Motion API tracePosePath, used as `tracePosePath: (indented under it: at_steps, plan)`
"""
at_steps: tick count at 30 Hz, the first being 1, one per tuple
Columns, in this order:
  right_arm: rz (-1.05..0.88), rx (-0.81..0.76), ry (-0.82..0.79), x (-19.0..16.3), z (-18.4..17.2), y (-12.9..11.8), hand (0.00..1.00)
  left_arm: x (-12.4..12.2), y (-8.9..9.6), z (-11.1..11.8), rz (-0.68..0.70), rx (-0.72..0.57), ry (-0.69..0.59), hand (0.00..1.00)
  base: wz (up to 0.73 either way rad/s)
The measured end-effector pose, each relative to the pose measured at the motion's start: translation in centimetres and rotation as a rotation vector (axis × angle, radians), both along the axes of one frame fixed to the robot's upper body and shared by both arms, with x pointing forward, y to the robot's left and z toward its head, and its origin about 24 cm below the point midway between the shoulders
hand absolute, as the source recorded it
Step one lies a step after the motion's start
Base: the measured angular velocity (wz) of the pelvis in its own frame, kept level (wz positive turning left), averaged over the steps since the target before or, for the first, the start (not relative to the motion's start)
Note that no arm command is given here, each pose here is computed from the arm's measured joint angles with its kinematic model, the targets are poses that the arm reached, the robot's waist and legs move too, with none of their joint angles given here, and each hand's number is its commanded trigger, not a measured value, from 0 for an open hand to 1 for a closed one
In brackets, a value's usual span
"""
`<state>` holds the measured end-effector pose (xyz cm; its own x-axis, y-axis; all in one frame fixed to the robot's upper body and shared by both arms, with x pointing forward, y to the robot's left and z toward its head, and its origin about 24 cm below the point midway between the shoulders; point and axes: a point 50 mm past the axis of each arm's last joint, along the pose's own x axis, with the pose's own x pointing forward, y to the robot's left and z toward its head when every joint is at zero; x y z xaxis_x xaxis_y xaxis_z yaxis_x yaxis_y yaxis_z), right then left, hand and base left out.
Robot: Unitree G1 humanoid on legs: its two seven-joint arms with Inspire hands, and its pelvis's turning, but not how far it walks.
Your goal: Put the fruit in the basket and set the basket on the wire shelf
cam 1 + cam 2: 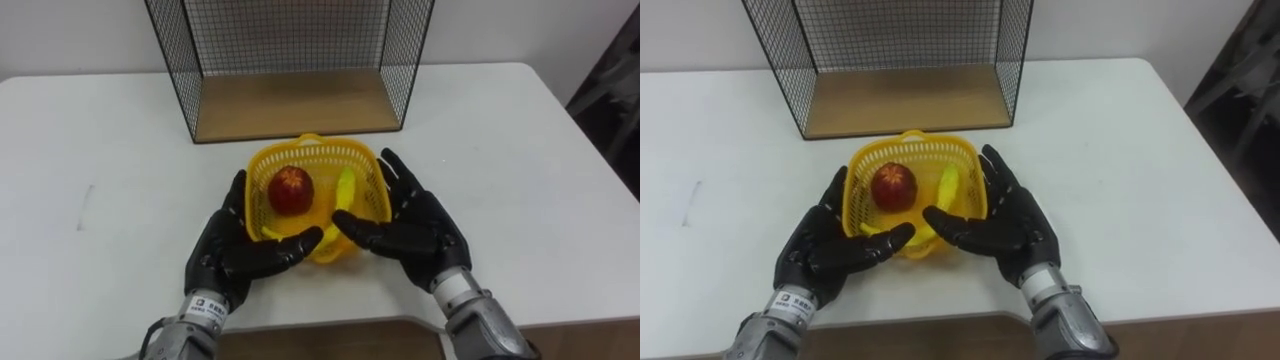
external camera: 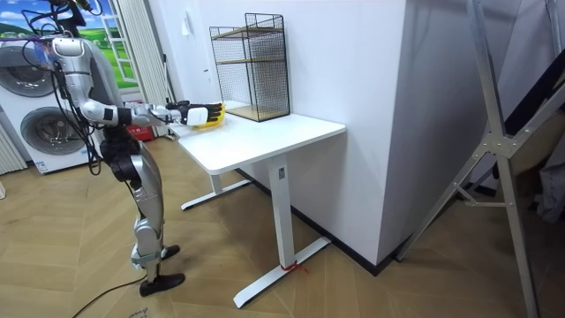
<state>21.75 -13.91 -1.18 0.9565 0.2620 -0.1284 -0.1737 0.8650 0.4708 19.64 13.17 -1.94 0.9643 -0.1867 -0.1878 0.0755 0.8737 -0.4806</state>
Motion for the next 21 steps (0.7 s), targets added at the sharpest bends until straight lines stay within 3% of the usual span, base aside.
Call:
tracePosePath:
  at_steps: [21]
  plan:
    - [-0.004,-0.028,-0.018,0.33,-0.03,0.67,0.0,0.38,-0.06,0.29,-0.001,0.002,-0.015,0.0,-0.01]
